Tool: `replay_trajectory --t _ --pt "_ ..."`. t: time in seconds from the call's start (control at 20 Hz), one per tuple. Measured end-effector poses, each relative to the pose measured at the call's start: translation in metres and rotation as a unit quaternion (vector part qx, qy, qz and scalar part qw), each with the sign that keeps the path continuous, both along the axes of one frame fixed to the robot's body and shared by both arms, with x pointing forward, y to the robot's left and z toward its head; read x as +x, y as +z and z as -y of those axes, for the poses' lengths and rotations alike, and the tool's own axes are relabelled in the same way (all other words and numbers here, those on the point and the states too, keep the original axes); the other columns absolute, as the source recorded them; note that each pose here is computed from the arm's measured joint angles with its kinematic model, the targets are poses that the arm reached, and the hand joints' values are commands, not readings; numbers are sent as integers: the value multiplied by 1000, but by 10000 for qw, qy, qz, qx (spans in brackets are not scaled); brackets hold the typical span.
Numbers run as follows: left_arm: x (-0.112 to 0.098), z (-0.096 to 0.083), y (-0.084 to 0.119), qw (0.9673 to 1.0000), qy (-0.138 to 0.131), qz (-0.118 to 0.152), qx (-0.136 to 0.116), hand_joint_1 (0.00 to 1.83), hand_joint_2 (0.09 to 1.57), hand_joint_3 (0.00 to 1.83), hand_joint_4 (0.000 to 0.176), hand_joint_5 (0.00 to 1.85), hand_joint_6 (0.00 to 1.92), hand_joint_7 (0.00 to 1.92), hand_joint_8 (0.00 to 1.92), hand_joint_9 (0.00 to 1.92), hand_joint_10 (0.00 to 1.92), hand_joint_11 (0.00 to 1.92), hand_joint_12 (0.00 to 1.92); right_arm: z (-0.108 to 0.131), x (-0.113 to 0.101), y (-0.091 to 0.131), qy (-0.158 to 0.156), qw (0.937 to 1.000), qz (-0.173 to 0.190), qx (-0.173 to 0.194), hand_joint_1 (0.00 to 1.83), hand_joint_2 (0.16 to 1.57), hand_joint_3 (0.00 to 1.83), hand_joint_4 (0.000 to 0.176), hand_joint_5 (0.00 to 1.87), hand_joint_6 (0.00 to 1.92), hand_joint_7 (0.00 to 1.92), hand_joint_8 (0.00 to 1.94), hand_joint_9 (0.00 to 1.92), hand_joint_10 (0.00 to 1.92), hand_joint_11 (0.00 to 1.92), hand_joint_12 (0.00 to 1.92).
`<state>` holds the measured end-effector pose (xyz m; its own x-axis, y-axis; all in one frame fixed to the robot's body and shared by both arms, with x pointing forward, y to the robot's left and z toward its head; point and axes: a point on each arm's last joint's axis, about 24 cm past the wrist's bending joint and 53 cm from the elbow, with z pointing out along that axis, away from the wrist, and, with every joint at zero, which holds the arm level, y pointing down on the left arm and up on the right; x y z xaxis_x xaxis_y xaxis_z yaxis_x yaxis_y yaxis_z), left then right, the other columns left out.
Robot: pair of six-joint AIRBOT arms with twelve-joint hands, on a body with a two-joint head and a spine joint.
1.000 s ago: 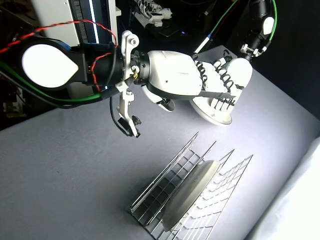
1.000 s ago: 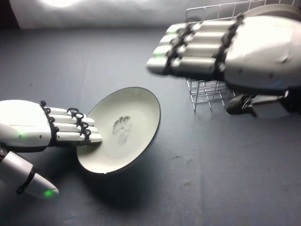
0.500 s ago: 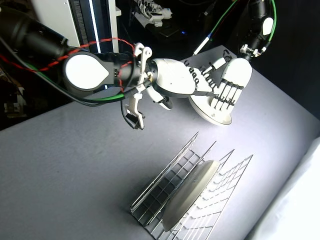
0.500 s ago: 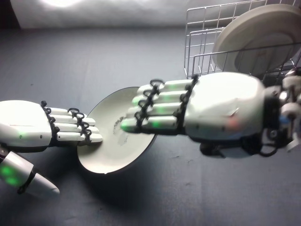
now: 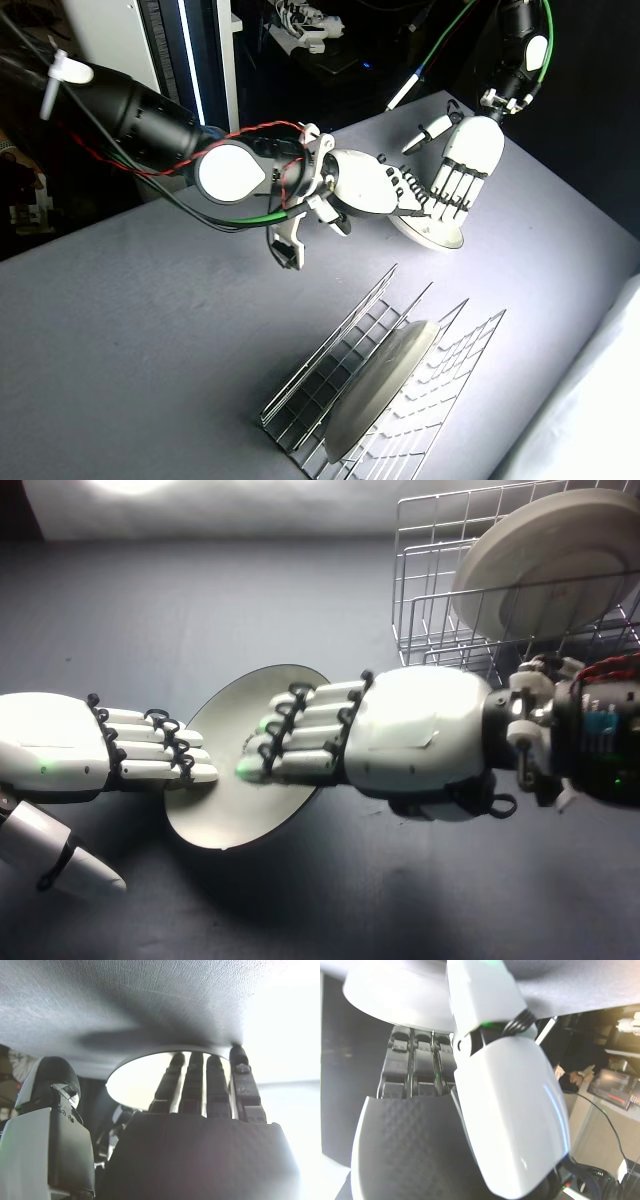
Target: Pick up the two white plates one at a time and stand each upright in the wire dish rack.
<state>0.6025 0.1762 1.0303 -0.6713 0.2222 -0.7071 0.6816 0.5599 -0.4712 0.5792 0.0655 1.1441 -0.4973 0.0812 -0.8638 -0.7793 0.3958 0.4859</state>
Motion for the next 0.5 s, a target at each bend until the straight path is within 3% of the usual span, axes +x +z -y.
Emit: replay_trajectory --t 0.1,0.2,0.3,0.4,0.45,0.5 --pt "0 0 0 10000 -2 -3 1 0 1092 1 0 63 10 52 11 19 5 1 0 -4 3 -8 3 10000 -21 -39 1585 1051 13 0 0 0 0 0 0 0 35 19" --pt "0 0 0 10000 -2 1 -2 0 1082 0 0 45 1 37 3 16 3 22 10 -6 11 -12 -48 10000 -25 -53 1638 1053 0 0 0 0 0 0 0 0 0 351" --pt "0 0 0 10000 -6 -1 -4 0 1105 7 0 63 7 54 9 31 8 33 15 -12 16 -14 -44 10000 -15 -30 1629 1063 0 0 0 0 0 0 0 0 0 254" --pt "0 0 0 10000 -7 0 -4 0 1096 1 0 74 10 49 7 17 6 10 4 -18 18 -16 -23 10000 -8 -9 1579 1081 2 0 22 5 0 0 1 0 0 380" --pt "0 0 0 10000 -6 -2 -4 0 1095 1 0 79 11 63 12 28 10 18 8 -19 20 -17 -23 10000 -4 -1 1587 1063 0 0 107 14 74 6 77 16 0 601" --pt "0 0 0 10000 -6 0 -5 0 1095 1 0 79 11 63 12 28 10 18 8 -20 21 -18 -26 10000 -1 1 1587 1063 0 0 107 14 74 6 77 16 0 601"
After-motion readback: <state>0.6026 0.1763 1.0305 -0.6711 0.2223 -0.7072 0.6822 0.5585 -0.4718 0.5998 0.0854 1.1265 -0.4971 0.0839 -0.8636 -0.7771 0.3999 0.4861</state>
